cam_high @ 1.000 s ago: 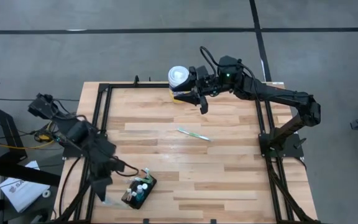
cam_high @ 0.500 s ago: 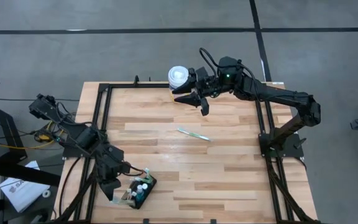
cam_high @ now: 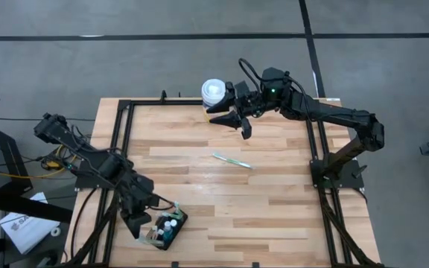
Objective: Pick & Place toothbrushing station
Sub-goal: Put the green toothbrush into the black wire organizer bin
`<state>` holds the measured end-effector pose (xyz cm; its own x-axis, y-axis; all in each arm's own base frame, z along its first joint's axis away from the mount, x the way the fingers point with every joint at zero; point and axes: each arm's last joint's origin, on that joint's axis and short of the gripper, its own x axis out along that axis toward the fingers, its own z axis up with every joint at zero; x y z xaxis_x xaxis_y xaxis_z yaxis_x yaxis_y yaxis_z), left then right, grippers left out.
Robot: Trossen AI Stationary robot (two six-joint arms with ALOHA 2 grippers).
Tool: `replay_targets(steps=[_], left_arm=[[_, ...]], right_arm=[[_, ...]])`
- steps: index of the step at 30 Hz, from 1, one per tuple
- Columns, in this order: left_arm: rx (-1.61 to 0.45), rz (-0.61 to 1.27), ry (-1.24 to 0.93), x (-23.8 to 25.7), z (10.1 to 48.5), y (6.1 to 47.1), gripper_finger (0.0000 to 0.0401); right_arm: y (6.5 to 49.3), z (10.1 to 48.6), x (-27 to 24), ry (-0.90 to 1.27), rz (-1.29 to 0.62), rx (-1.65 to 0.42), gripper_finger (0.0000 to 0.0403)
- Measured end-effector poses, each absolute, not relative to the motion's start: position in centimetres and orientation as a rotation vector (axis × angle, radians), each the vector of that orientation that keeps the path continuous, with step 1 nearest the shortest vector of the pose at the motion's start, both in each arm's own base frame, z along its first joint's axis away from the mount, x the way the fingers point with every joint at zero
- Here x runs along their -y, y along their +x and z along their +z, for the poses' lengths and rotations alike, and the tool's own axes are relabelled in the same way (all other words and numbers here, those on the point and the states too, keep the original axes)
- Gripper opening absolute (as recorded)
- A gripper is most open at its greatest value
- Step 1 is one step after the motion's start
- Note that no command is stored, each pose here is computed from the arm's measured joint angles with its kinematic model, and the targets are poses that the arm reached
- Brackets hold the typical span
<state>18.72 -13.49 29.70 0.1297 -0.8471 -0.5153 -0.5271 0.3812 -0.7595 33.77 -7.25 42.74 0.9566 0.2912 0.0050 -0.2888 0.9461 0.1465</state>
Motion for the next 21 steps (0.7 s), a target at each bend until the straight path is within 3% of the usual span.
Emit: replay_targets(steps=[21], left_arm=[[-1.406,-0.323,-1.401,11.6,28.5,20.8,0.0002]], right_arm=[[33.6,42.8,7.6,0.116,0.361,-0.016,0.0159]])
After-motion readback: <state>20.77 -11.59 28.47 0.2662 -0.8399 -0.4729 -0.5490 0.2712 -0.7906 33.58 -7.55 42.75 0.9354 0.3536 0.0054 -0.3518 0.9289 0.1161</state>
